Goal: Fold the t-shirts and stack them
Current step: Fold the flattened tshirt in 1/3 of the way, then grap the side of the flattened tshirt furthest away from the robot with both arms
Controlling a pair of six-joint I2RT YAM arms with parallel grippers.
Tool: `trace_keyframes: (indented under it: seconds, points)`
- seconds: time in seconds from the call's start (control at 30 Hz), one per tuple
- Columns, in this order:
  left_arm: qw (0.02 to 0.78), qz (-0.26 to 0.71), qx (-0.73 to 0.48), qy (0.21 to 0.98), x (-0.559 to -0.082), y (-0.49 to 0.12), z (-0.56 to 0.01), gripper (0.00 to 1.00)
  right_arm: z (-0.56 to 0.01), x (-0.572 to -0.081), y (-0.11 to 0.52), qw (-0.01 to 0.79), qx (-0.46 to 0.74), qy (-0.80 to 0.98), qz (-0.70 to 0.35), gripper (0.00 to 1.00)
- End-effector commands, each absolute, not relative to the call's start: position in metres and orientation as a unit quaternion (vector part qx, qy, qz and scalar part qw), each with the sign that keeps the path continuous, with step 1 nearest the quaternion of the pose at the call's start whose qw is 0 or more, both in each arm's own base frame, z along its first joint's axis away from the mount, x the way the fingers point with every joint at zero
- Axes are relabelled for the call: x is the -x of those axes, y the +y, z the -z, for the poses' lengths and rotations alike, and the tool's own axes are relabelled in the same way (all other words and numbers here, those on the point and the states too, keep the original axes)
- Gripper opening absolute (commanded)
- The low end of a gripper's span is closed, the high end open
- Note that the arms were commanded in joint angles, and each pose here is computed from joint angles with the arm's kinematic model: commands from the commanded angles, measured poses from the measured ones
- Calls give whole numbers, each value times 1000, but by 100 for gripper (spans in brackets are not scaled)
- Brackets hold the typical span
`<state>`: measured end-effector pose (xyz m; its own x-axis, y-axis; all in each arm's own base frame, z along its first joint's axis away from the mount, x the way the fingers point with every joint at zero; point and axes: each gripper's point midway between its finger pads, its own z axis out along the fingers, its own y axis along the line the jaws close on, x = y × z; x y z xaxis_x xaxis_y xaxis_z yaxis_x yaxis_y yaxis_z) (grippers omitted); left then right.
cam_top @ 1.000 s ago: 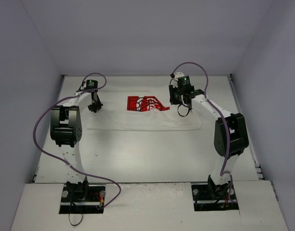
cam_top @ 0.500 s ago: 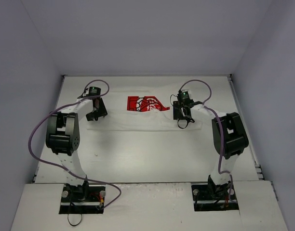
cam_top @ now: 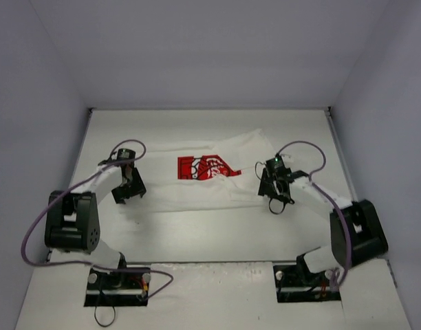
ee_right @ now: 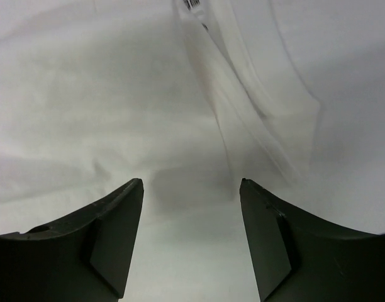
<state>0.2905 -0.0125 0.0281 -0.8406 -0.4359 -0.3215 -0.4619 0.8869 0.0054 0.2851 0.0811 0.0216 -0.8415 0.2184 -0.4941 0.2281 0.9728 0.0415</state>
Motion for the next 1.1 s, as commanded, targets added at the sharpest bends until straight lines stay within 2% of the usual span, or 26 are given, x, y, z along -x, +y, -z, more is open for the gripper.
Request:
trace_keyframes:
  seconds: [0.0, 0.1, 0.23, 0.33, 0.37, 0.4, 0.43, 0.47, 0.67, 0.83, 0.97, 1.07]
  points:
    - [177, -27, 241, 954, -272, -13, -63, 58, -61, -268, 78, 295, -148, 944, 14, 61]
    - [234, -16, 220, 947, -291, -11, -110, 60, -103, -284, 79, 356, -131, 925, 14, 61]
    - [269, -4, 222, 937, -325, -9, -148, 62, -153, -329, 72, 412, -118, 903, 19, 58]
    - [289, 33, 247, 924, -371, -7, -172, 62, -153, -377, 56, 399, -101, 911, 5, 44]
    - [273, 25, 264, 925, -382, 4, -160, 62, -155, -388, 55, 400, -101, 911, -2, 40]
    - [273, 25, 277, 921, -392, 10, -159, 62, -157, -405, 56, 402, -95, 911, -6, 28]
    - [259, 21, 283, 923, -403, 13, -147, 62, -157, -415, 61, 400, -84, 912, -25, 25]
    - [275, 37, 285, 918, -420, 11, -159, 62, -170, -430, 59, 414, -86, 906, -30, 22]
    - [248, 47, 328, 911, -470, 15, -124, 58, -143, -474, 70, 388, -18, 920, -62, 20]
    - [254, 50, 329, 908, -501, 20, -113, 58, -132, -505, 79, 390, 52, 917, -73, 21]
    - [266, 55, 330, 904, -516, 22, -116, 58, -123, -528, 84, 393, 89, 911, -87, 25]
    - [262, 56, 329, 906, -521, 22, -110, 58, -112, -537, 87, 388, 113, 910, -94, 33]
